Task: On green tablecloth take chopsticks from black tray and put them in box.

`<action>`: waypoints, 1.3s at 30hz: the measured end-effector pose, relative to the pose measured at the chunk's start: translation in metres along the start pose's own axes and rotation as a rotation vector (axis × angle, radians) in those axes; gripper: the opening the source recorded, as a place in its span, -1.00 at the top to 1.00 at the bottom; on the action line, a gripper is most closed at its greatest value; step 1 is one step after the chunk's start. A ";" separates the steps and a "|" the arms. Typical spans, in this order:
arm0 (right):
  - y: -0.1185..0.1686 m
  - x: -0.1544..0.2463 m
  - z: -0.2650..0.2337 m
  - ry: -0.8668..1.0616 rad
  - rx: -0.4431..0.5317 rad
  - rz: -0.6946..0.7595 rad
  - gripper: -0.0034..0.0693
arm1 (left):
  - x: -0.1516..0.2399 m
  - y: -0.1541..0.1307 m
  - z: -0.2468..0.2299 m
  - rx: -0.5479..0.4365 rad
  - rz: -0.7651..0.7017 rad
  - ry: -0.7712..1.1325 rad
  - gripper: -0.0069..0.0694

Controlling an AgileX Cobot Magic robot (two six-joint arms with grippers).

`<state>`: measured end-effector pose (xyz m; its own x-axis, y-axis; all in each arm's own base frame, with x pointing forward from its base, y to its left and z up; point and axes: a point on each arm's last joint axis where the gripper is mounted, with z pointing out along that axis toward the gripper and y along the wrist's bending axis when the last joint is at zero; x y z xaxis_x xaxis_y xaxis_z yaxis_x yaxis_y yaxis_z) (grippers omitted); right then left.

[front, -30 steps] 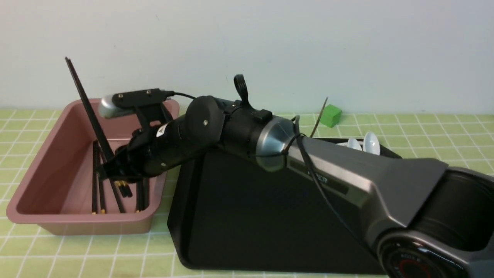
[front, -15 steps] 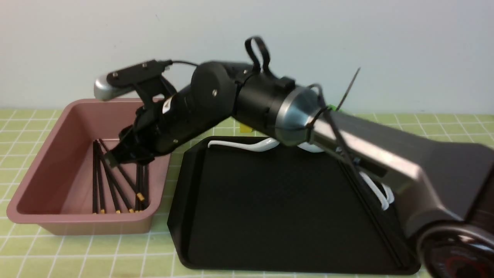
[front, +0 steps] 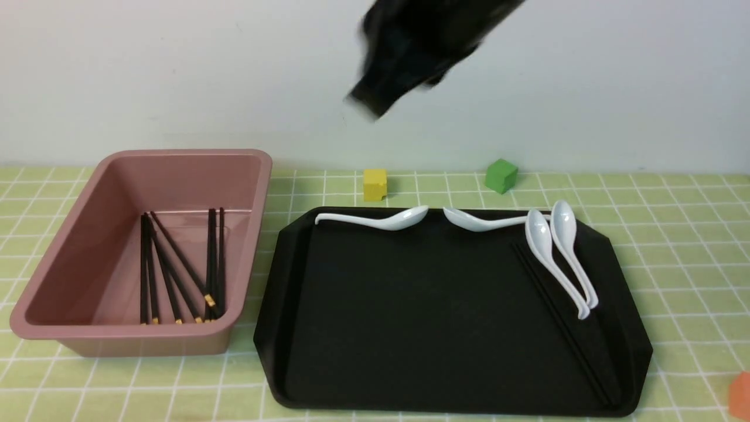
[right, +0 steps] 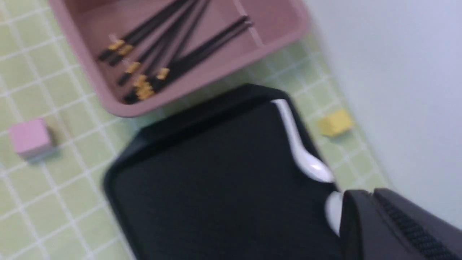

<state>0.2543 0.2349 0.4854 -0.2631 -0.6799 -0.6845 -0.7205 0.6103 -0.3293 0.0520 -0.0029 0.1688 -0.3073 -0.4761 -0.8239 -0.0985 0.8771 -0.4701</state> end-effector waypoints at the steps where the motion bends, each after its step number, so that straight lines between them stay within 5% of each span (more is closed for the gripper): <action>1: -0.009 0.002 -0.021 -0.024 0.060 0.024 0.81 | 0.000 0.000 0.000 0.000 0.000 0.000 0.21; 8: -0.046 0.032 -0.133 -0.192 0.279 0.225 0.91 | 0.000 0.000 0.000 0.000 0.000 0.000 0.21; 16: -0.023 0.125 -0.221 -0.270 0.262 0.360 0.91 | 0.000 0.000 0.000 0.000 0.000 0.000 0.22; 22: 0.007 0.194 -0.191 -0.149 0.228 0.341 0.91 | 0.000 0.000 0.000 0.000 0.000 0.000 0.21; 28: 0.034 0.240 -0.150 -0.277 0.181 0.440 0.90 | 0.000 0.000 0.000 0.000 0.000 0.000 0.20; 39: 0.051 0.268 -0.119 -0.325 0.148 0.465 0.89 | 0.000 0.000 0.000 0.000 0.000 0.000 0.20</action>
<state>0.0705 0.0357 0.3629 -0.3027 -0.1818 -0.9356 -0.4735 0.8806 -0.0179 0.0520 -0.0029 0.1688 -0.3073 -0.4761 -0.8239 -0.0985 0.8771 -0.4701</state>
